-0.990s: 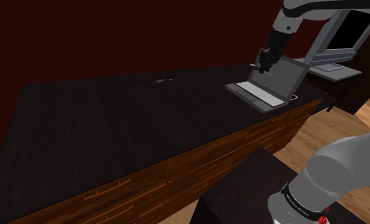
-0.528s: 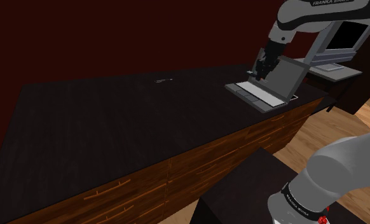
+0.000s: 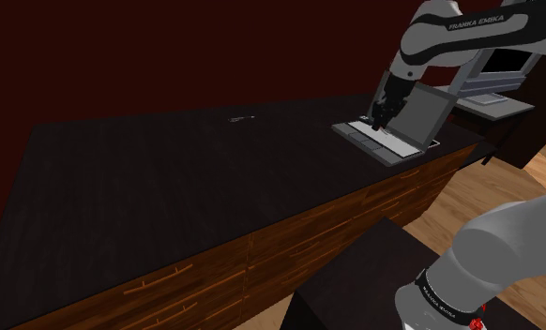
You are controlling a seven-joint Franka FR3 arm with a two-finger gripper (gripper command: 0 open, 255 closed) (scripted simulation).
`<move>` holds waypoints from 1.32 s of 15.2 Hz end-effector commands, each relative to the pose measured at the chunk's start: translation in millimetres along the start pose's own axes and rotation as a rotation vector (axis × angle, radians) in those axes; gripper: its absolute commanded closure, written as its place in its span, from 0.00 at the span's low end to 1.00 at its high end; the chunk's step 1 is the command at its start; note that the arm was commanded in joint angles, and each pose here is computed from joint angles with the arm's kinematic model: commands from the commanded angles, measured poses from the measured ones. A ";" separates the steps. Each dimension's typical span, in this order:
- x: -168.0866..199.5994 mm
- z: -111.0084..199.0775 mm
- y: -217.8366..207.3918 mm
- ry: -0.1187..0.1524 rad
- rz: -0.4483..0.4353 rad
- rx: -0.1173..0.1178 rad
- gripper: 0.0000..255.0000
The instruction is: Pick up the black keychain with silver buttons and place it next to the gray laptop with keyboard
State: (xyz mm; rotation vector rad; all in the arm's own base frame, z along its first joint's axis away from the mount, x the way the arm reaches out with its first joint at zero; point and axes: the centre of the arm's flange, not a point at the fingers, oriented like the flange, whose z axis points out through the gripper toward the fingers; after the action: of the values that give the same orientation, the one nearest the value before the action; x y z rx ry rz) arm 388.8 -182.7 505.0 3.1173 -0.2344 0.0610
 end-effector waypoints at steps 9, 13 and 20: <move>-2.4 52.9 -0.4 0.001 0.000 0.000 1.00; -3.3 74.0 -0.7 0.001 0.000 0.000 1.00; -4.7 110.9 -1.1 0.001 0.000 0.000 1.00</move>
State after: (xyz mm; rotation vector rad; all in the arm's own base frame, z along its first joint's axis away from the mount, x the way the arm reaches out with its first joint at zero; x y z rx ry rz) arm 387.6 -183.2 398.2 3.1173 -0.2345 0.0608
